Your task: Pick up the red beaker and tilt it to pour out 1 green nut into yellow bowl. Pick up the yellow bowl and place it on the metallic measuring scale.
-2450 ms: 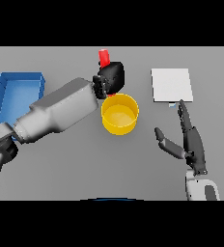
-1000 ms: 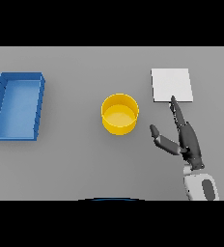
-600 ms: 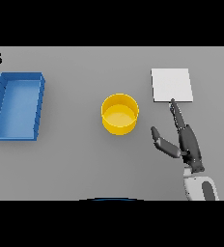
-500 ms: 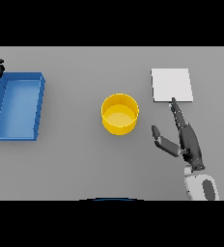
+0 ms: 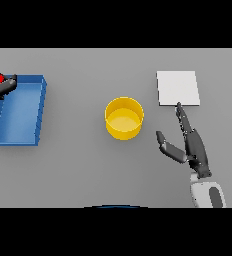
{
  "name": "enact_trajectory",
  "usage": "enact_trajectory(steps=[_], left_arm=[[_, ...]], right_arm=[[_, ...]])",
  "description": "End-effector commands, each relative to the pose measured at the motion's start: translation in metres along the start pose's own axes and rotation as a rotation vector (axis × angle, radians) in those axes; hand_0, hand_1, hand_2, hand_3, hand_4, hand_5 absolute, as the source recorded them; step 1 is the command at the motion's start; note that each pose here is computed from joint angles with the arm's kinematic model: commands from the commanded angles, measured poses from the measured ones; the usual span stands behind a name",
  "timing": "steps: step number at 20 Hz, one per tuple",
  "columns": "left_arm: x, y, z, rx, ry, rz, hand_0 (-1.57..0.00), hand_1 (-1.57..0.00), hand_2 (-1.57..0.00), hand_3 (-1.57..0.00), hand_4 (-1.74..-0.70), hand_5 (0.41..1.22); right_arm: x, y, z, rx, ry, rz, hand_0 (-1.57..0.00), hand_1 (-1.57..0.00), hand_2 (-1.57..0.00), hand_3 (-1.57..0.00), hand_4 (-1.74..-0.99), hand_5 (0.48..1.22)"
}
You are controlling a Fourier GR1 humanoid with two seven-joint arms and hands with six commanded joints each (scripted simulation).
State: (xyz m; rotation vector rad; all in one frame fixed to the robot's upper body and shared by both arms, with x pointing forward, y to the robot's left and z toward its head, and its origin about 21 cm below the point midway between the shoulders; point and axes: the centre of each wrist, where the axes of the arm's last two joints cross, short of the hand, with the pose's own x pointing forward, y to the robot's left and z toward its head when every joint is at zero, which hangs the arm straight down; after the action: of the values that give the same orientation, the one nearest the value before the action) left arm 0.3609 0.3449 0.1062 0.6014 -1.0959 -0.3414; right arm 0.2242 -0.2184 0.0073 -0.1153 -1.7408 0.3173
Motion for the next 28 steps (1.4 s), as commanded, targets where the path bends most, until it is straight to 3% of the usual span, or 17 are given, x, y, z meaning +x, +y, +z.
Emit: enact_trajectory(steps=[1,3,6,11,12,15,17,22,28], left_arm=[[-0.003,0.006,0.0,-0.038,0.002,0.02,-0.75,-0.69,-0.65,-0.67,-1.05,0.683],[-0.003,0.007,0.003,-0.071,0.021,-0.058,-0.48,-0.44,-0.42,-0.43,-0.92,0.651],[-0.008,0.006,0.001,-0.071,0.064,-0.136,-0.25,-0.22,-0.21,-0.22,-0.83,0.627],[0.0,0.002,0.0,-0.037,0.004,-0.157,-0.08,-0.07,-0.07,-0.07,-0.78,0.631],[0.001,0.002,0.001,-0.026,-0.02,-0.14,-0.06,-0.06,-0.06,-0.06,-0.78,0.633],[0.001,-0.001,0.002,-0.032,-0.066,-0.085,-0.03,-0.03,-0.03,-0.03,-0.79,0.652],[0.003,-0.007,0.004,-0.044,-0.087,-0.067,-0.02,-0.02,-0.02,-0.02,-0.8,0.661],[-0.004,-0.017,0.009,-0.065,-0.075,-0.052,-0.01,-0.01,-0.01,-0.01,-0.81,0.687],[-0.004,-0.006,0.01,-0.061,-0.076,-0.05,0.0,0.0,0.0,0.0,-0.81,0.689]], right_arm=[[0.0,0.0,0.0,-0.005,-0.01,-0.004,0.0,0.0,0.0,0.0,-1.15,0.671],[-0.003,0.003,0.0,0.001,-0.012,-0.018,0.0,0.0,0.0,0.0,-1.155,0.67],[-0.001,-0.002,-0.002,-0.008,-0.015,0.013,0.0,0.0,0.0,0.0,-1.156,0.665],[0.003,-0.001,-0.006,-0.017,0.011,0.041,0.0,0.0,0.0,0.0,-1.144,0.644],[0.007,0.001,-0.004,-0.018,0.025,0.091,0.0,0.0,0.0,0.0,-1.131,0.631],[0.013,-0.002,-0.018,0.113,-0.024,0.167,0.0,0.0,0.0,0.0,-1.08,0.662],[0.02,-0.011,-0.031,0.204,-0.027,0.309,0.0,0.0,0.0,0.0,-1.103,0.662],[0.036,-0.007,-0.061,0.43,-0.112,0.693,0.0,0.0,0.0,0.0,-1.142,0.627],[0.05,0.011,-0.092,0.699,-0.242,0.955,0.0,0.0,0.0,0.0,-1.164,0.641]])
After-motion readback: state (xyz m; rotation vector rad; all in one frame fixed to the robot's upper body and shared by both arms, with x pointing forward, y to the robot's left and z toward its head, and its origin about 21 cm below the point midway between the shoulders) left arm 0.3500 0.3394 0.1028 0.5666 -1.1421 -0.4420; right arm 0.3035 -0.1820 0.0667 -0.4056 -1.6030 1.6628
